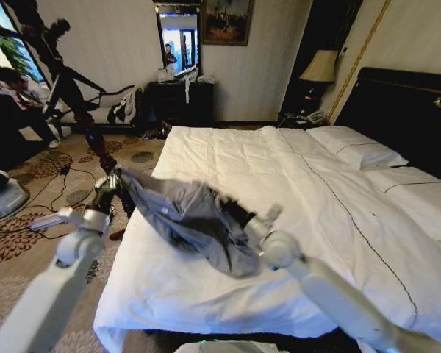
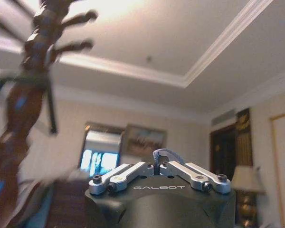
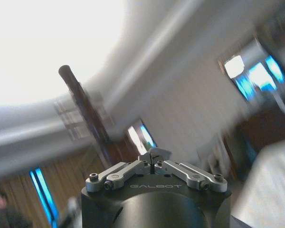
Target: Pick up the clothes from the bed and hang them on the clothes hanger.
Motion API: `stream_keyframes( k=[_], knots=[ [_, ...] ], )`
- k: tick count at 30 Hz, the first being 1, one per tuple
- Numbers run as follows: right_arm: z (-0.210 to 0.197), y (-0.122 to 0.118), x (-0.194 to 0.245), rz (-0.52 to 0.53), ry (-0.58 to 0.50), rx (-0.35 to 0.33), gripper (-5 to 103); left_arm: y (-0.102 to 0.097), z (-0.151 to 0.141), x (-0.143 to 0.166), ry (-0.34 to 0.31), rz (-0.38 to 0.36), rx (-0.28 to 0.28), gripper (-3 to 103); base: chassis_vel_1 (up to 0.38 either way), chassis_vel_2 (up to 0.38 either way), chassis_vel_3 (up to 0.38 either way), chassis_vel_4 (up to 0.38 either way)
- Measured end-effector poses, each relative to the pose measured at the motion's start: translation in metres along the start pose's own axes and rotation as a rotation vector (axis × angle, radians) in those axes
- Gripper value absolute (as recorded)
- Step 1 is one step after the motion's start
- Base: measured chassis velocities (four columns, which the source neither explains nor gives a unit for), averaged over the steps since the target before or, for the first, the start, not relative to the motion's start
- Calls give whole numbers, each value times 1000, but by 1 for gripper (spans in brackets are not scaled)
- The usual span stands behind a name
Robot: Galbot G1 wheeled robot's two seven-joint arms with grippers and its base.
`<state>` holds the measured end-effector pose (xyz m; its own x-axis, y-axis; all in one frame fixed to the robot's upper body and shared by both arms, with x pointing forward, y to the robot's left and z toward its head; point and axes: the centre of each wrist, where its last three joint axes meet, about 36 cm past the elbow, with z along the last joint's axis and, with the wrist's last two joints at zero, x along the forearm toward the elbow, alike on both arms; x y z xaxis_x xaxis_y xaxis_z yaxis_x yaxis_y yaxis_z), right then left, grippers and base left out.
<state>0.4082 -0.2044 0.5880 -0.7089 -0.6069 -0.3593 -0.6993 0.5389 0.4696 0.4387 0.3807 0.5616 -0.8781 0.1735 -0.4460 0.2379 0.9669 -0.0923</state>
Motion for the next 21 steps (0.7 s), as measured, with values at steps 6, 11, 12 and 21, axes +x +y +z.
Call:
stream_keyframes(
  k=[6,11,12,21],
  knots=[
    [-61,21,-4,-86,-139,92,0,-6,-51,-29,-74,66,-23,0,0,0,0,0],
    [-128,43,-11,-142,-243,187,0,-17,-126,-67,-182,150,-56,0,0,0,0,0],
    [-128,43,-11,-142,-243,187,0,-17,-126,-67,-182,150,-56,0,0,0,0,0],
    [-98,30,9,84,-35,272,0,-21,-72,-29,-42,119,-101,0,0,0,0,0]
  ],
)
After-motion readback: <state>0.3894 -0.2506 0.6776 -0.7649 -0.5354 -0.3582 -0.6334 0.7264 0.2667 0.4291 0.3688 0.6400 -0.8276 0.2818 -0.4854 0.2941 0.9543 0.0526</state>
